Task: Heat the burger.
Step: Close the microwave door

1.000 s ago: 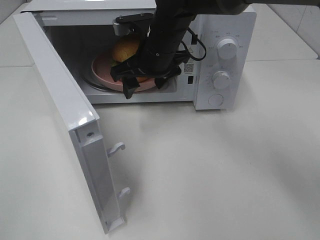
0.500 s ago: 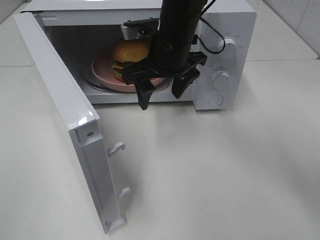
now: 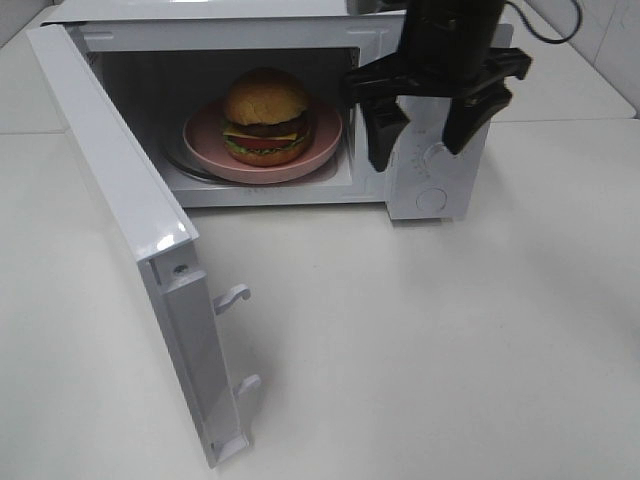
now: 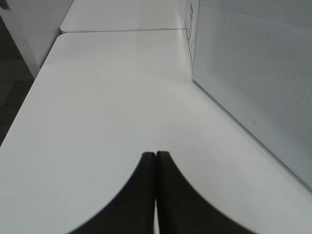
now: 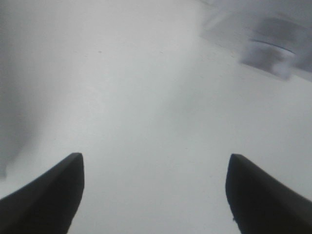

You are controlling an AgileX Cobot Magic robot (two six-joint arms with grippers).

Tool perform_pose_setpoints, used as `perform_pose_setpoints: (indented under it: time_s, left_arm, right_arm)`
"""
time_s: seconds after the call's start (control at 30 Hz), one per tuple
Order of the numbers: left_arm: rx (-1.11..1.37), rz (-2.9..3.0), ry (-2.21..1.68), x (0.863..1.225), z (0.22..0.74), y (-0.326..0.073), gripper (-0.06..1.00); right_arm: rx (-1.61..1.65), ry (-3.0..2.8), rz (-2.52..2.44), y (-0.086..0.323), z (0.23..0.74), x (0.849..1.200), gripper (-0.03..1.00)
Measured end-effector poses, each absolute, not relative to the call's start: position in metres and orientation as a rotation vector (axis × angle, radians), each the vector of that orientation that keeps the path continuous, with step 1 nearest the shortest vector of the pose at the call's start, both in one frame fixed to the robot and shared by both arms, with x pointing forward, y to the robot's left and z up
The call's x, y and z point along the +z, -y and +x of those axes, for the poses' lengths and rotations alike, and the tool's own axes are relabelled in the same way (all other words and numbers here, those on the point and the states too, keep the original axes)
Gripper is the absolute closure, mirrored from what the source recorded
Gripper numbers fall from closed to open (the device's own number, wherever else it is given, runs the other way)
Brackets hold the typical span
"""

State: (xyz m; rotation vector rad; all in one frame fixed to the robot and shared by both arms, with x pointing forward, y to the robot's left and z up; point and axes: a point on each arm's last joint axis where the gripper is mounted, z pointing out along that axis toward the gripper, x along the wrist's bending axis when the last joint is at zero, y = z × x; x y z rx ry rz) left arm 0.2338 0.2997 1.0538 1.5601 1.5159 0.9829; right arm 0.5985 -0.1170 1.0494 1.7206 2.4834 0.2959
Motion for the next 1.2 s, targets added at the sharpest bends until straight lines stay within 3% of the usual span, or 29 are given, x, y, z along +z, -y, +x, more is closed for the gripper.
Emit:
perform_pose_setpoints:
  time_s: [0.37,0.83,1.2]
  left_arm:
    - [0.983,1.56,-1.516,1.054,0.234,-0.3,0.94]
    - [0.983,1.56,-1.516,1.054,0.234,-0.3,0.94]
    - [0.983,1.56,-1.516,1.054,0.234,-0.3,0.94]
  right_arm:
    - [0.219,-2.258,2.008,0.213,0.583,1.056,0.2]
    - [0.279,-2.191,1.967,0.246,0.481,1.086,0.2]
    - [0.354,-2.151,1.944,0.268,0.389,1.071,0.2]
